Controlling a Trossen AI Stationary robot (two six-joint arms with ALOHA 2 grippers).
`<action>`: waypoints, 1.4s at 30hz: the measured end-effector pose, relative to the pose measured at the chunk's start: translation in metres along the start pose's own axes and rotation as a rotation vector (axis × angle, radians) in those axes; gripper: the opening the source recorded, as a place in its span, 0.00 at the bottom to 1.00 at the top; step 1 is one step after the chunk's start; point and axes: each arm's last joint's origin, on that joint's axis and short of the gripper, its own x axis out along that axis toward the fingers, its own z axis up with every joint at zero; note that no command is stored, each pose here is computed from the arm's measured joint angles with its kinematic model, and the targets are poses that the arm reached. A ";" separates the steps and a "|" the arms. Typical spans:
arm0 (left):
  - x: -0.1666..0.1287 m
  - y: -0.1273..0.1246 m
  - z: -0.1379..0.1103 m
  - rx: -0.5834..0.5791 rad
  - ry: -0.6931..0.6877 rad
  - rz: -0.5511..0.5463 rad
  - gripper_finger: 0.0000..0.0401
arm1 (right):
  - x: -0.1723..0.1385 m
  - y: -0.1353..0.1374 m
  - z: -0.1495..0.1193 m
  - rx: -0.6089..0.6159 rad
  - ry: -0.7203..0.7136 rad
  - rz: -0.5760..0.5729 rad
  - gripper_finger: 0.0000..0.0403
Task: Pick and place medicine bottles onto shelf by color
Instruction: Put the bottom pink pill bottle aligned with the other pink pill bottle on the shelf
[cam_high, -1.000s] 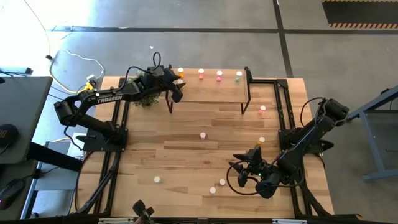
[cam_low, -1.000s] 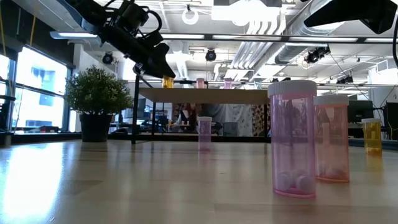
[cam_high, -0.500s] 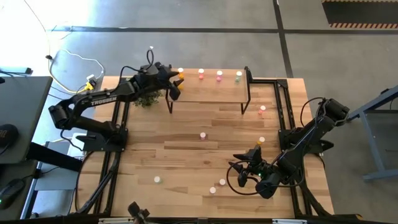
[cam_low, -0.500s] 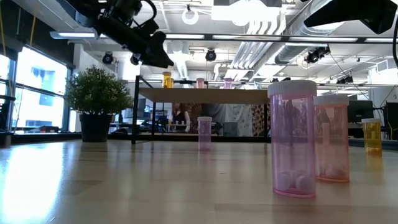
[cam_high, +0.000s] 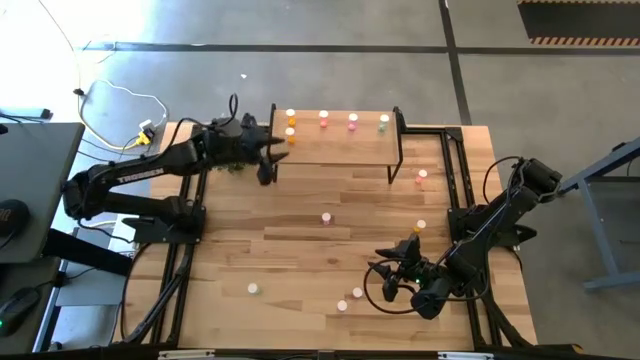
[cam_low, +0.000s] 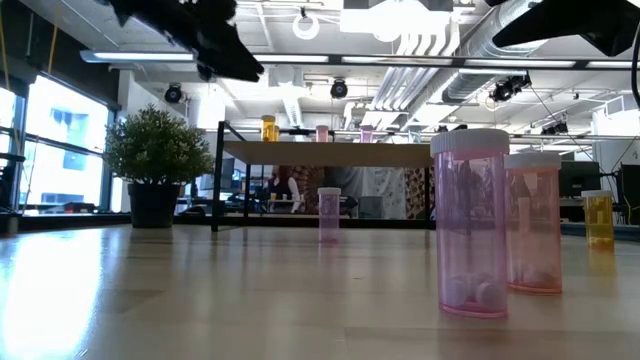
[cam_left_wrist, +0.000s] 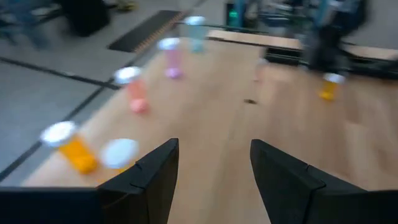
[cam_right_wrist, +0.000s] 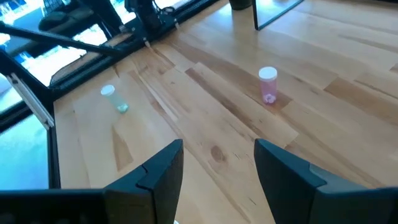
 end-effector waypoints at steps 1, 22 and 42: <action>-0.004 -0.006 0.000 0.010 0.006 -0.034 0.48 | 0.000 0.000 0.000 -0.005 0.007 -0.001 0.47; -0.051 -0.109 -0.052 -0.025 -0.024 -0.503 0.48 | -0.023 0.002 -0.023 -0.042 0.162 0.071 0.47; -0.084 -0.162 -0.092 -0.072 -0.086 -0.629 0.48 | -0.026 0.014 -0.076 -0.025 0.163 0.090 0.47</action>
